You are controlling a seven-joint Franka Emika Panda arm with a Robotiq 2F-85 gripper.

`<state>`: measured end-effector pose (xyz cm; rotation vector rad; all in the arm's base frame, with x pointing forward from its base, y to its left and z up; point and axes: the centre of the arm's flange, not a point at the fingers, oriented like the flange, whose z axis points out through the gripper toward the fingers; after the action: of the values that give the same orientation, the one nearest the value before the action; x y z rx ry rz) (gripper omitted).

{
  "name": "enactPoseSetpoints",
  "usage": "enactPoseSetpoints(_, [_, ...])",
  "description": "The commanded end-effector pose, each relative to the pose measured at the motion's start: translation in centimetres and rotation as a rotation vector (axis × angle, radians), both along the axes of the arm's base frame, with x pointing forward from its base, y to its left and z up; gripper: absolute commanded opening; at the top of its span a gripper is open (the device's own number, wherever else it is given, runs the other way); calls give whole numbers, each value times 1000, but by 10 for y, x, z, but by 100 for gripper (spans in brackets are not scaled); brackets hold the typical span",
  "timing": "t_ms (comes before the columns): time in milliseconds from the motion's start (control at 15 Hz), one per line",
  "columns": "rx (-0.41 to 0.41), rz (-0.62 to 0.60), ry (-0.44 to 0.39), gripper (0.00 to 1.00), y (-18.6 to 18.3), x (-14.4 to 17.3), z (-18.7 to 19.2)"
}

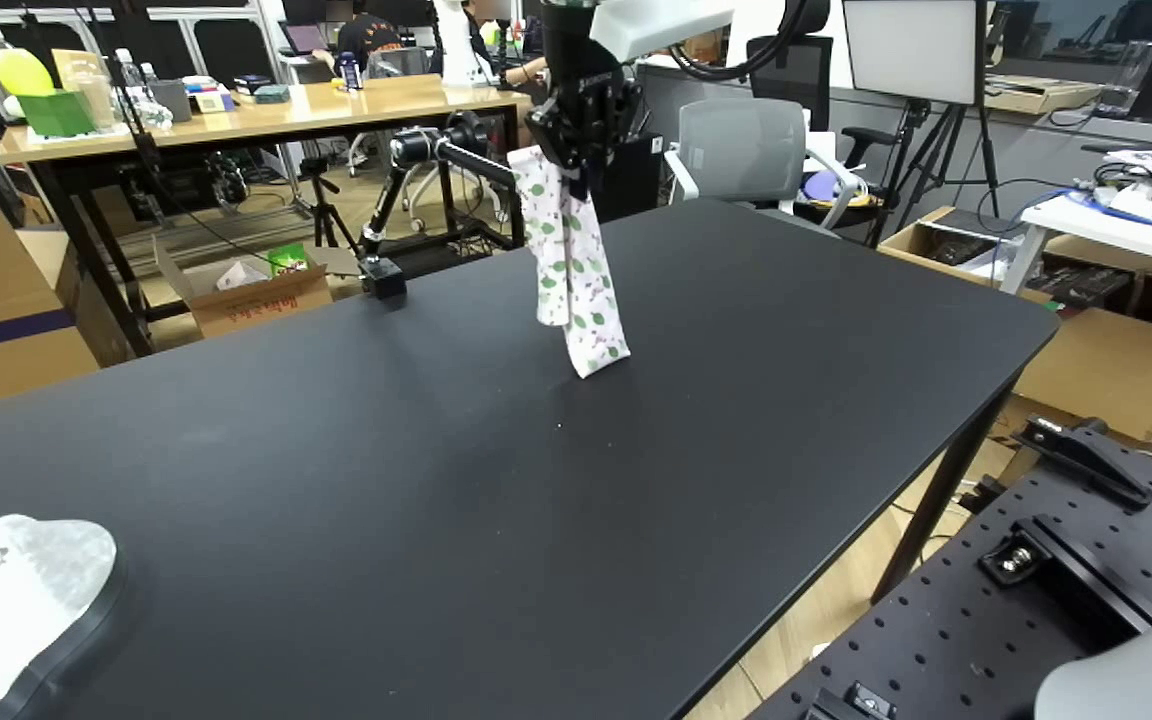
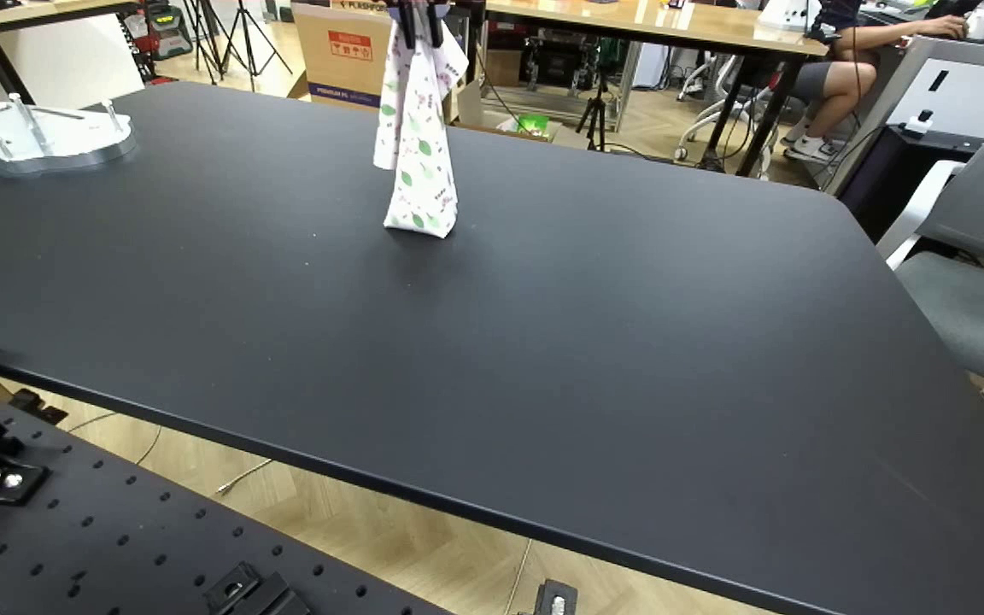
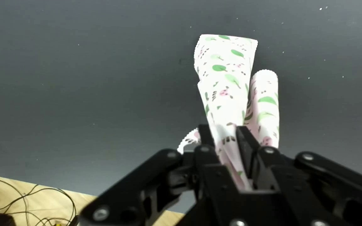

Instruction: Unhang the white cloth from the black stand

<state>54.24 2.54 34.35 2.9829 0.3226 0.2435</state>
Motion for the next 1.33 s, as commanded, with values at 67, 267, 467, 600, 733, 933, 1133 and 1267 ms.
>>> enactPoseSetpoints(67, [-6,41,19,0,2,7,5])
enactPoseSetpoints(267, [0,73,36,0,6,4,6])
enactPoseSetpoints(467, [12,128,69,0,23,-9,9])
enactPoseSetpoints(600, [10,187,100,0,47,-18,6])
enactPoseSetpoints(733, [-10,250,124,0,74,-27,3])
enactPoseSetpoints(933, [-29,326,159,0,115,-36,-5])
enactPoseSetpoints(1133, [-56,349,185,0,139,-38,-18])
enactPoseSetpoints(1267, [-83,310,188,0,143,-34,-29])
